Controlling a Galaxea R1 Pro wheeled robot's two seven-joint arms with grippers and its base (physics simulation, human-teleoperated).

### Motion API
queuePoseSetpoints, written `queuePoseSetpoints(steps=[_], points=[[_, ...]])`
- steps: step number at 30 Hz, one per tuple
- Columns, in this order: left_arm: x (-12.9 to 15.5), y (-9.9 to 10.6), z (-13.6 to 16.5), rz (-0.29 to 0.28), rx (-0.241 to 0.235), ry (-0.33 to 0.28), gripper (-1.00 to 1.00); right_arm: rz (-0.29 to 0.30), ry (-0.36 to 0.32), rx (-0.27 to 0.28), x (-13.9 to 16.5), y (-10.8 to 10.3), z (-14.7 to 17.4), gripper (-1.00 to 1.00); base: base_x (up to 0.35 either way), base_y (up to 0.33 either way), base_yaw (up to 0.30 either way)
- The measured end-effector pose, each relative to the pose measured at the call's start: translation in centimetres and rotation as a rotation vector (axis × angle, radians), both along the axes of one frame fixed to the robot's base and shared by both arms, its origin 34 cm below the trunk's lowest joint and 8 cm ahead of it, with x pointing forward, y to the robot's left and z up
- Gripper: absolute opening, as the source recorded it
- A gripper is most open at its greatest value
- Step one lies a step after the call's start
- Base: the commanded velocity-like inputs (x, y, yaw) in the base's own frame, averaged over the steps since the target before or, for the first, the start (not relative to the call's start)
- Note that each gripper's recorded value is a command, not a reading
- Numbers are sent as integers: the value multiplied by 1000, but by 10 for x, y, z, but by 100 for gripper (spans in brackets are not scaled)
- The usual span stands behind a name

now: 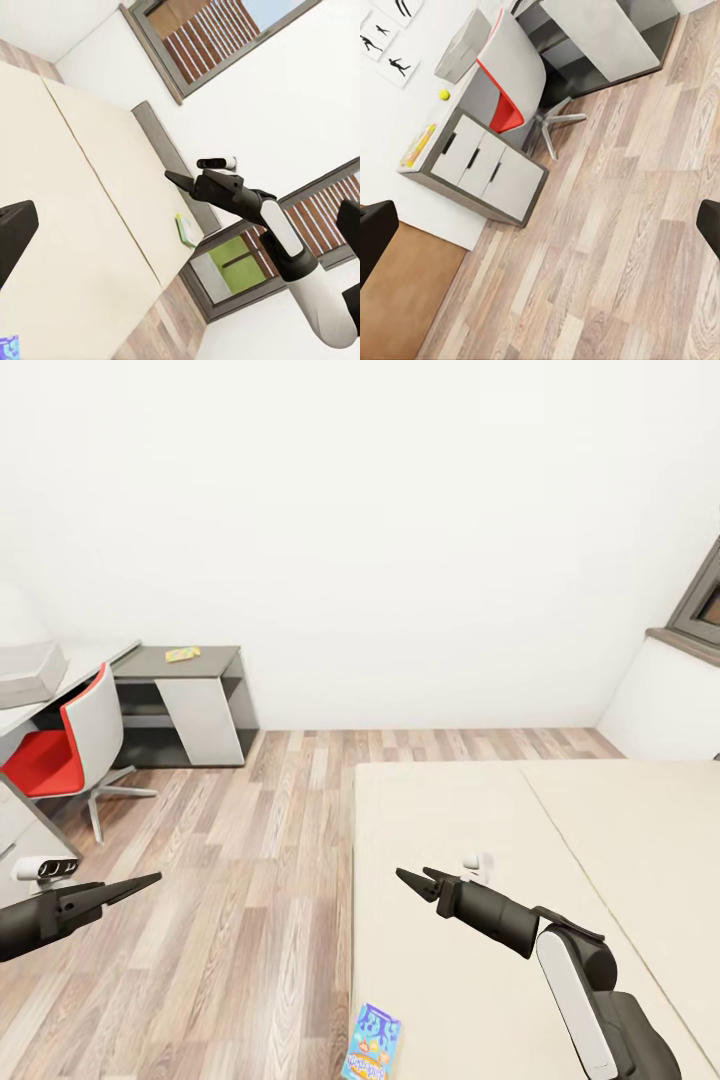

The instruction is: Put all the toys in the child's room - the three board games (two on the bed and one on the table), the two jigsaw puzzles on the table, and the tennis ball on the table - inside the toy box on the table in the child's room.

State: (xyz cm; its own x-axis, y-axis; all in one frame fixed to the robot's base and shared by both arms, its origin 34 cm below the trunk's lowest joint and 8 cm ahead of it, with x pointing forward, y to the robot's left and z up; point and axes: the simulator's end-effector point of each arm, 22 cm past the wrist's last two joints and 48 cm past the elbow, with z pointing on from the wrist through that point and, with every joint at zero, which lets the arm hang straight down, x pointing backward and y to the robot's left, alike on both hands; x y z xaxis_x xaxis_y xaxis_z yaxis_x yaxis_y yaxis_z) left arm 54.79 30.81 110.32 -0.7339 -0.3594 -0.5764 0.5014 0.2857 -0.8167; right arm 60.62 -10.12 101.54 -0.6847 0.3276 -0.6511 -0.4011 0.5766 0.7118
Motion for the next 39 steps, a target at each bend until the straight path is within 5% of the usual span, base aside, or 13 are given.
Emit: queuePoseSetpoints(steps=[39], points=[[-7, 0, 28, 0, 1, -65, 100, 0, -65, 0, -2, 0, 32, 100, 0, 0, 0]])
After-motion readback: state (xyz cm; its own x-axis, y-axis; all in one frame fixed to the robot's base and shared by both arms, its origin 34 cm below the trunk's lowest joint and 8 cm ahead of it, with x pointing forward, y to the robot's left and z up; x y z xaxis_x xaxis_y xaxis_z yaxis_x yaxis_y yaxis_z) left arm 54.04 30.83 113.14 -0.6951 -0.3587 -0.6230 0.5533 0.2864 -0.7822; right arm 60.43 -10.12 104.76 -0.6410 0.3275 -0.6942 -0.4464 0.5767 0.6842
